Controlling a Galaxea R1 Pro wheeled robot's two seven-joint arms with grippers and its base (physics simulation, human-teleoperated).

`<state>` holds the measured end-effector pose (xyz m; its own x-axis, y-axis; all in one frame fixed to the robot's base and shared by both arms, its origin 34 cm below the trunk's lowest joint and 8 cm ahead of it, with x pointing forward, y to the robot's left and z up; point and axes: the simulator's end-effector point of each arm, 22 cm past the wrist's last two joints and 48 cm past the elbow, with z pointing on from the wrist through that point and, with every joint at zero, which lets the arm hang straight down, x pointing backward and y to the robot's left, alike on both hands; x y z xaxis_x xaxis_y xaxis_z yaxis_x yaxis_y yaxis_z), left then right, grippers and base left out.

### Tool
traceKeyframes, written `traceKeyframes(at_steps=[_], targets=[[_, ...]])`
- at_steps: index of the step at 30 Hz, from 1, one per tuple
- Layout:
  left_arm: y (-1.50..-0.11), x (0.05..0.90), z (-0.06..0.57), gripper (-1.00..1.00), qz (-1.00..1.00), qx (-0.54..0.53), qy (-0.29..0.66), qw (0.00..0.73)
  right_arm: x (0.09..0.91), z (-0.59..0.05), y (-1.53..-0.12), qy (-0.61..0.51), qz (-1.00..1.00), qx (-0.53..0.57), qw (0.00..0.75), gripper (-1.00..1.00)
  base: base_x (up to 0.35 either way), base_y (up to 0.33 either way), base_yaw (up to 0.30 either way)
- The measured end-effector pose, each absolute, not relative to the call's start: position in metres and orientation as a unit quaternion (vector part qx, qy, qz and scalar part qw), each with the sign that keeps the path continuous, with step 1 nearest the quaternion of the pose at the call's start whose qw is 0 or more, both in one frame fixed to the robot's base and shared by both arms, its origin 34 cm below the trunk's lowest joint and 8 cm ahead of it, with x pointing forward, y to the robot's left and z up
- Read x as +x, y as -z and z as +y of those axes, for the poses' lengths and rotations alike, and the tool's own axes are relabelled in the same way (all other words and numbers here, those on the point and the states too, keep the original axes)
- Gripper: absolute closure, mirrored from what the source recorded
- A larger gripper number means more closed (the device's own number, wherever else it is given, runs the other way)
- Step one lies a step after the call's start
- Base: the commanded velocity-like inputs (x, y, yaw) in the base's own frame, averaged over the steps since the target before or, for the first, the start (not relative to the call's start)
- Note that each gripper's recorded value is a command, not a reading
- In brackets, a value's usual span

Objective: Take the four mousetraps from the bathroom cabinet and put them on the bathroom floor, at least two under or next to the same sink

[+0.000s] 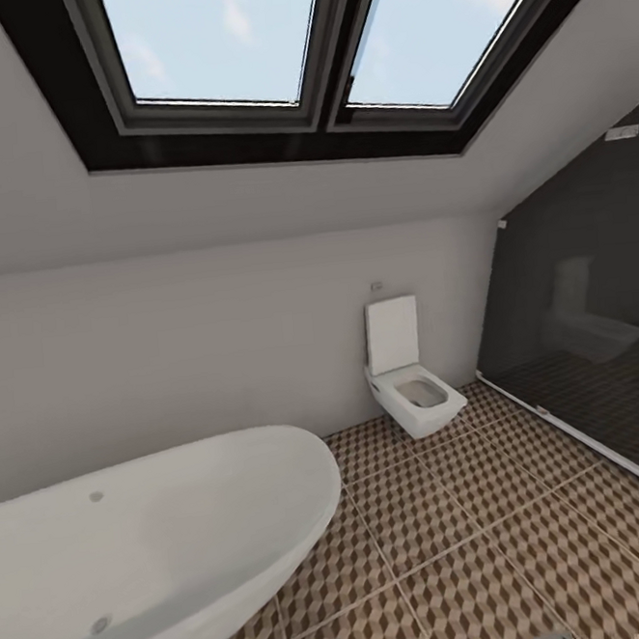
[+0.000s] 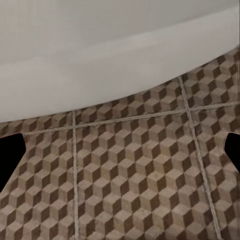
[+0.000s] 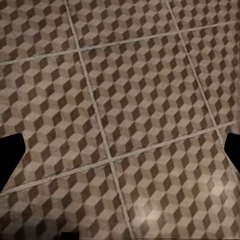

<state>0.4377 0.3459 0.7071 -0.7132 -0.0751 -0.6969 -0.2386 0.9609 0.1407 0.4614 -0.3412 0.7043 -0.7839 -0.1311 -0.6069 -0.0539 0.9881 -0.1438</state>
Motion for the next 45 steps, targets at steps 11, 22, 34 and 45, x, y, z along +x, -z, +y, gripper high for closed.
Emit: traceKeyframes(at_steps=[11,22,34,45], targets=[[-0.7070,0.4377,0.3454,-1.00,0.919,-0.085,-0.111,0.369,0.4614,-0.3412,-0.7043,0.059,0.943,-0.049,0.325,-1.00,0.000,0.000,-0.267],[-0.7068,0.4375,0.3450,-1.00,0.919,-0.085,-0.110,0.368,0.4614,-0.3413,-0.7043,0.059,0.943,-0.048,0.325,-1.00,0.000,0.000,-0.267],[-0.7068,0.4375,0.3448,-1.00,0.919,-0.085,-0.110,0.368,0.4614,-0.3413,-0.7043,0.059,0.943,-0.048,0.325,-1.00,0.000,0.000,-0.267],[-0.7068,0.4375,0.3448,-1.00,0.919,-0.085,-0.110,0.368,0.4614,-0.3413,-0.7043,0.059,0.943,-0.048,0.325,-1.00,0.000,0.000,-0.267]])
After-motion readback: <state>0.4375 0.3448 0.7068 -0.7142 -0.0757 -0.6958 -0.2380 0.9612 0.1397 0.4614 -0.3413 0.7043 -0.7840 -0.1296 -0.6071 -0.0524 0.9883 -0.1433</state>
